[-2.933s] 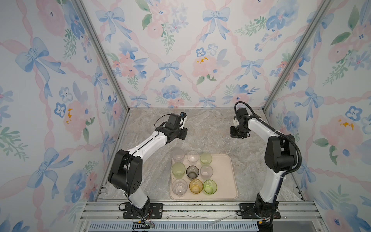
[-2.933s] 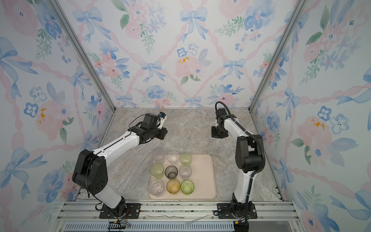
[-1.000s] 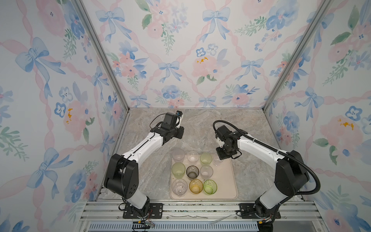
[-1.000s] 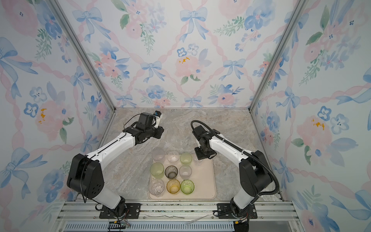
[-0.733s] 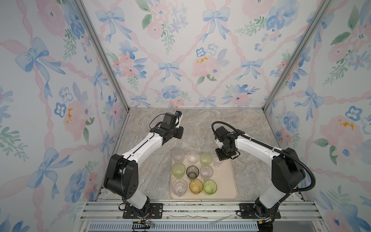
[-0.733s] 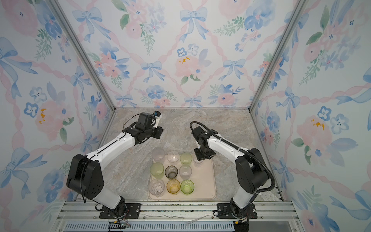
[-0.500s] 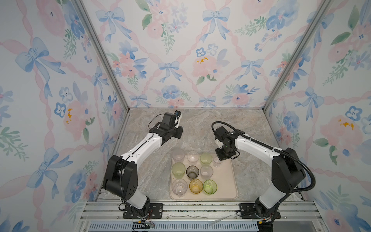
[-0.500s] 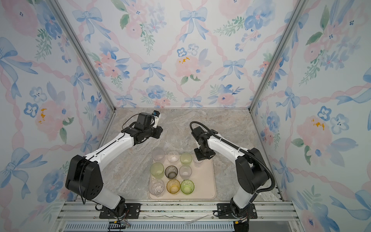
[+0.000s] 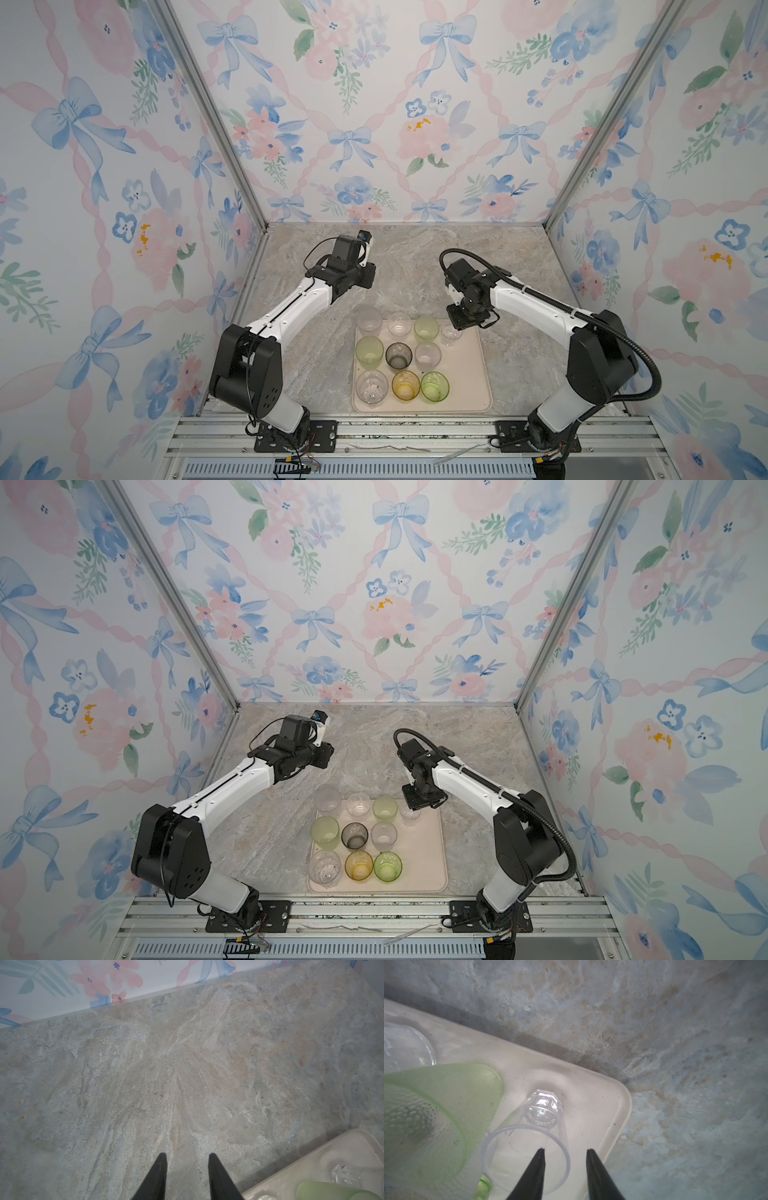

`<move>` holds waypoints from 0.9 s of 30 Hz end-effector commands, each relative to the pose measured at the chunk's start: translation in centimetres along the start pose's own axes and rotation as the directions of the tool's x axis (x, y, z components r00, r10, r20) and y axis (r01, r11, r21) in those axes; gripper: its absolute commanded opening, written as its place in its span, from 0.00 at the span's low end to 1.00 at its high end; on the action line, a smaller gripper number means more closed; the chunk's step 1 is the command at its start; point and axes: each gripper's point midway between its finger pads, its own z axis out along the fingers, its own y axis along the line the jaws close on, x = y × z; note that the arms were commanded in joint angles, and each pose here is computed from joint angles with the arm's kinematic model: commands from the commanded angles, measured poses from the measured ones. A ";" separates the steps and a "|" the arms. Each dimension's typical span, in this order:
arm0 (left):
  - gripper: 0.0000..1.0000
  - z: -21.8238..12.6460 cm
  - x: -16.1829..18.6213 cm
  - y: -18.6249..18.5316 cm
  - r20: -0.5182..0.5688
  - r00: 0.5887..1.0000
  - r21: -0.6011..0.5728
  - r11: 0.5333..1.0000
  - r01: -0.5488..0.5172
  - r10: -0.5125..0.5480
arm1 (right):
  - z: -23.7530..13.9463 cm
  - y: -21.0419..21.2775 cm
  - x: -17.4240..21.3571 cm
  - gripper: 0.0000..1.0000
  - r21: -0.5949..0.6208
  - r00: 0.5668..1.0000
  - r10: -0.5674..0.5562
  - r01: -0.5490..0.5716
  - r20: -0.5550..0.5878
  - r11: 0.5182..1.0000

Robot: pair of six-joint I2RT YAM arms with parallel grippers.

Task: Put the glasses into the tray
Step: 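Open the right gripper and raise it while the left arm draws back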

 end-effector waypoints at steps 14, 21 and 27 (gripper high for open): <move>0.43 -3.1 -0.5 4.5 0.213 0.971 -0.098 0.987 0.128 -0.105 | -12.1 -6.9 -1.5 0.49 -0.072 0.890 0.209 -0.197 0.405 0.978; 0.50 -6.5 -0.8 8.4 0.372 0.919 -0.209 0.953 0.220 -0.131 | -12.5 -9.5 -1.6 0.53 -0.078 0.836 0.275 -0.271 0.475 0.959; 0.98 -9.2 1.0 12.6 0.502 0.851 -0.309 0.888 0.342 -0.153 | -12.1 -12.9 -2.0 0.61 -0.099 0.766 0.364 -0.371 0.530 0.923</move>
